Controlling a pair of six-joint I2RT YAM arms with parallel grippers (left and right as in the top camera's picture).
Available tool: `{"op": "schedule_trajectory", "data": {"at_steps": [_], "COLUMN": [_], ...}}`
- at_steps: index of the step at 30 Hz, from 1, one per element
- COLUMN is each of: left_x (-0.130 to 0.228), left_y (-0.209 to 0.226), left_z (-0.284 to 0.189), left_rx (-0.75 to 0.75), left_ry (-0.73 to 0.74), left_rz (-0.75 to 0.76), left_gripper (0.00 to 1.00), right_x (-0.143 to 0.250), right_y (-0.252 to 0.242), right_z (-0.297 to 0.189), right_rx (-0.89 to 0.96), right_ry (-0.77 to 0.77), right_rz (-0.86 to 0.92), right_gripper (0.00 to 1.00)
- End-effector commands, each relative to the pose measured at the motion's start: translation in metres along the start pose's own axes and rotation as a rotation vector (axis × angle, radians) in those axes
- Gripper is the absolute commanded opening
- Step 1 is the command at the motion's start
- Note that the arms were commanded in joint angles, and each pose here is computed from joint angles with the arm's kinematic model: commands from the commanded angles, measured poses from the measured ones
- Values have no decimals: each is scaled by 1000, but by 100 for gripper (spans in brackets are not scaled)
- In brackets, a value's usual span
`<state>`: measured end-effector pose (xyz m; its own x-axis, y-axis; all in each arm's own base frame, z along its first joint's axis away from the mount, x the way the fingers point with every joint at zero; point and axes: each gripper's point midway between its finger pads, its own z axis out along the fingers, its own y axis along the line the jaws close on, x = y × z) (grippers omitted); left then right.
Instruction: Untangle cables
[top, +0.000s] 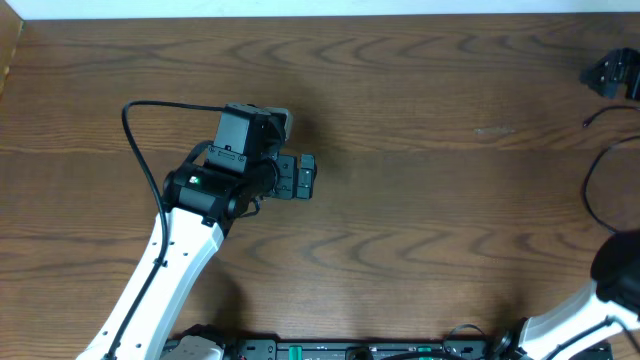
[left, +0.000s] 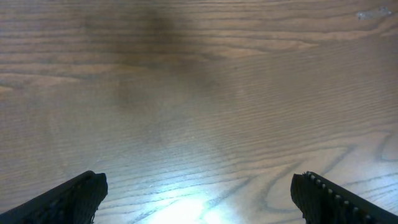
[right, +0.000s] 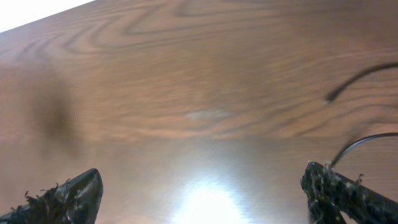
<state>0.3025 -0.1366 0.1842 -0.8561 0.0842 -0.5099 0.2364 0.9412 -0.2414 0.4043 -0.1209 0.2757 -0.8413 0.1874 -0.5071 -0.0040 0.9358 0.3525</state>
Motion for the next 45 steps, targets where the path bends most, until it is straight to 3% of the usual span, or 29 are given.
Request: {"op": "schedule_trajectory", "data": {"at_steps": [1,6,11,17,25,30,34,39,45], "left_x": [-5,-7,-11,-16,-20,-22,-22,-22,-23], "left_y": [1,0,0,0,5,3,2,2,2], "left_z": [-4,-8,-18,-36,-56,-65,-68,-67,-68], "left_rx": [-14,-11,-18,-28,-68,-64,-63,-63,-62], "left_ry": [-23,-38,-72,-133,-198,-227,-235,-235,-239], "left_rz": [28,56,75,118,132,139,139,139,139], "left_gripper": [100,100,100,100,100,100,100,100,100], "right_x": [0,25,50,94,164,204,224,254,282], "right_y": [56,120,150,204,262,265,234,217,182], "right_z": [-38,-103,-158,-239,-295,-317,-317,-297,-298], "right_rx": [-101,-87,0,101,58,37,96,57,137], "right_ry": [-75,-172,-286,-543,-738,-794,-745,-638,-674], "right_rz": [-161,-301,-382,-544,-751,-822,-711,-706,-580], "right_gripper": [99,99,99,99,99,99,99,99,99]}}
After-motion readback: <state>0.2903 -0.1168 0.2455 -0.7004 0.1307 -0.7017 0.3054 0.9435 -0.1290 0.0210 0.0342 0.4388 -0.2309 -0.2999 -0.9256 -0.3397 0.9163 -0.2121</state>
